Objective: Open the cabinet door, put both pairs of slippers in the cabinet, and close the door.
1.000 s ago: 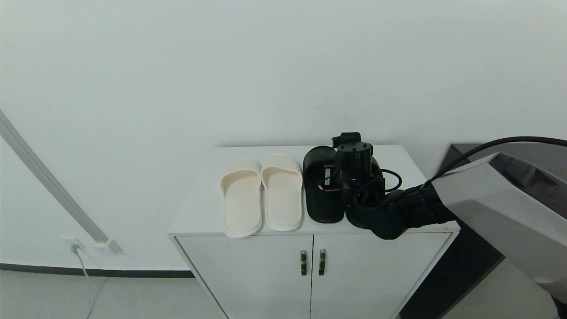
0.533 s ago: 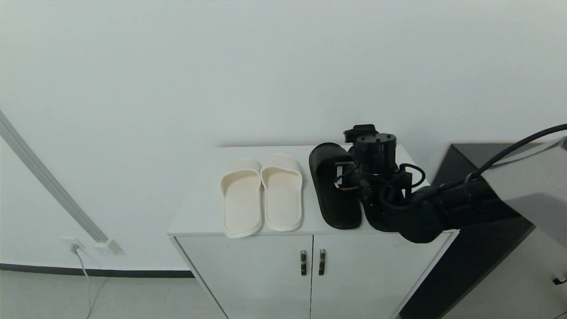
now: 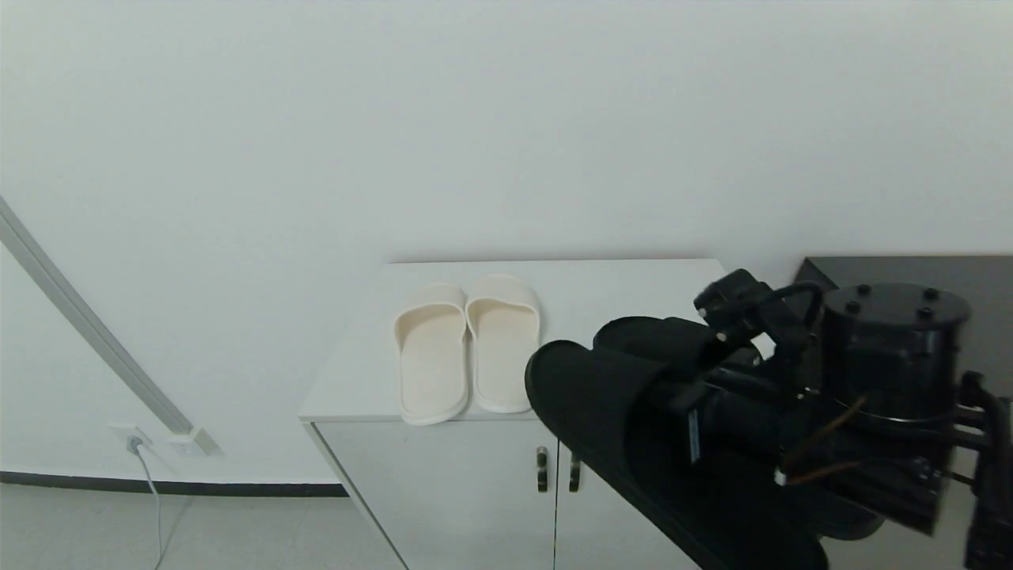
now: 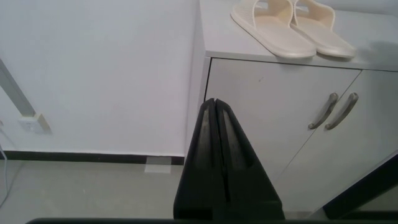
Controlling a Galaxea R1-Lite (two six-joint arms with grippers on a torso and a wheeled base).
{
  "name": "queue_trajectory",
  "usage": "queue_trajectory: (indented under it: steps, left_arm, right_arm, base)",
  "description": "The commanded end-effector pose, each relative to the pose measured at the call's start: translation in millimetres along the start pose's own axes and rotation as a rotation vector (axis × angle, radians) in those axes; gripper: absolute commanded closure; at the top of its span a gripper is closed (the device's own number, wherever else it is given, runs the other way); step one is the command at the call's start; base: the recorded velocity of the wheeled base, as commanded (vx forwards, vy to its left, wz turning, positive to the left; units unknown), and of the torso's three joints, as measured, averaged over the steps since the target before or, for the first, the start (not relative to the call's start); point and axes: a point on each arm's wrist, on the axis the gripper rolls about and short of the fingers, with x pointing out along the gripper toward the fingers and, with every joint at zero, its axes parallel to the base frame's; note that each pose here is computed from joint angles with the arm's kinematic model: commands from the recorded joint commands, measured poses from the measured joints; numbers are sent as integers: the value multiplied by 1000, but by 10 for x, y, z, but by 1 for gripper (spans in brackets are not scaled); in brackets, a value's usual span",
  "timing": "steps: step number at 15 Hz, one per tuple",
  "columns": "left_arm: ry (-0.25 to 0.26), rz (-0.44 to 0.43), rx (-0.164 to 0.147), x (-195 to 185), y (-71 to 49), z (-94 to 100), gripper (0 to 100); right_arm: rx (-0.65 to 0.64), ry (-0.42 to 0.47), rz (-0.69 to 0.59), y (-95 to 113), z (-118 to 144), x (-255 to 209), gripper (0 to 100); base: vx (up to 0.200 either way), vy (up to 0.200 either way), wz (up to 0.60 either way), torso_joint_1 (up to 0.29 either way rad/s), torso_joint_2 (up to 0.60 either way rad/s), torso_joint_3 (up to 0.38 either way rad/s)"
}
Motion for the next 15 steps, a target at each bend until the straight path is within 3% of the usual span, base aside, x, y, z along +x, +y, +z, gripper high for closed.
queue_trajectory:
  steps: [1,7,12,15]
  left_arm:
    - [1,1,-1,0,0,-2,100]
    - [1,1,1,0,0,-2,100]
    - [0,0,2,0,0,0,100]
    - [1,2,4,0,0,-2,100]
  right_arm:
    - [-5,-40,112,52,9,-397,100]
    - [-6,5,113,53,-112,-355,100]
    - [-8,17,113,51,-146,-356,100]
    - [1,21,110,40,-157,-358,100]
  base:
    - [0,0,0,0,0,0]
    - [0,0,0,0,0,0]
    - [-200,0,0,4,5,5]
    - [0,0,0,0,0,0]
